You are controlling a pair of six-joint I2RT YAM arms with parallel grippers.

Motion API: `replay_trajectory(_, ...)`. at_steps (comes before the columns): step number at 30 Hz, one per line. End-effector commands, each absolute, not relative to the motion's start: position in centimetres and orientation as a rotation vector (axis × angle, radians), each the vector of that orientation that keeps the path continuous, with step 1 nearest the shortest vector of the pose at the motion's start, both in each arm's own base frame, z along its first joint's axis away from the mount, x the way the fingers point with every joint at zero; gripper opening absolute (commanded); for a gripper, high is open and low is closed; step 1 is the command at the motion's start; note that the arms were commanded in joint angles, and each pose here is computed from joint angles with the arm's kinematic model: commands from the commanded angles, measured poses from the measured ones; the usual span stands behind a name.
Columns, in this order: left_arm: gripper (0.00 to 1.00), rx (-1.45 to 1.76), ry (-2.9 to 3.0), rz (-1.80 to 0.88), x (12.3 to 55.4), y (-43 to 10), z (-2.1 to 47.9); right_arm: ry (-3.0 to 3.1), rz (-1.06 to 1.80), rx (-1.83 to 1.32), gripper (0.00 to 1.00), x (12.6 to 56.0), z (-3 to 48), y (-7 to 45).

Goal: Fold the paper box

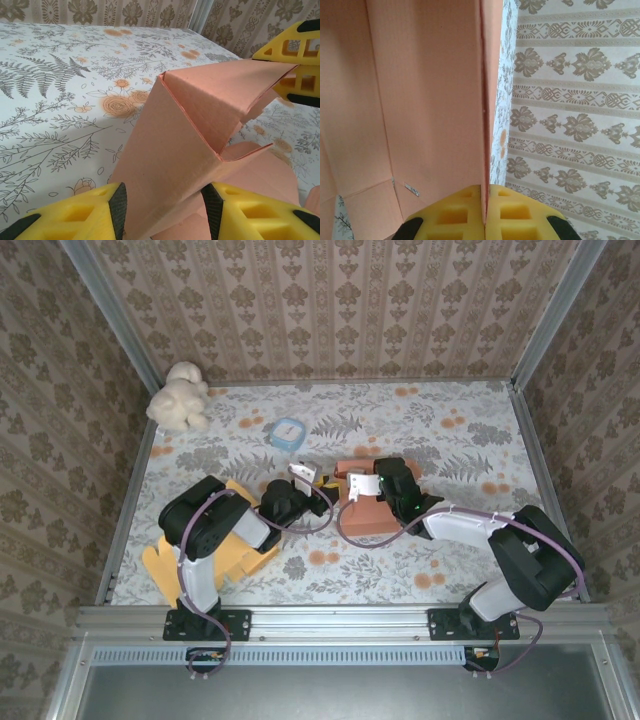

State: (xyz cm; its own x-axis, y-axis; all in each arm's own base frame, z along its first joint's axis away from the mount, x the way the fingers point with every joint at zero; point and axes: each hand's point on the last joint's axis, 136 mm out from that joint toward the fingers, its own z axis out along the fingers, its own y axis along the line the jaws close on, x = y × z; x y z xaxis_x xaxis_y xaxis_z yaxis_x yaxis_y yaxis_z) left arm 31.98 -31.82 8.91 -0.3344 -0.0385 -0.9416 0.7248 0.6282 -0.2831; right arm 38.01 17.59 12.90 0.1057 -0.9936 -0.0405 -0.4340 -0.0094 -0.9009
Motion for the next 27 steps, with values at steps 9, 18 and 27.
replay_trajectory(9, 0.49, 0.657, 1.639, -0.786, 32.9, -30.9, 10.7, 1.631, -0.387, -1.77, 0.0, 34.5, 9.7, 19.2)
replay_trajectory(18, 0.54, 0.75, 1.624, -0.914, 31.9, -32.8, 10.0, 1.677, -0.373, -1.773, 0.0, 35.4, 9.0, 19.1)
replay_trajectory(27, 0.56, 0.732, 1.644, -0.899, 32.4, -32.1, 9.5, 1.676, -0.381, -1.771, 0.0, 35.6, 8.9, 18.8)
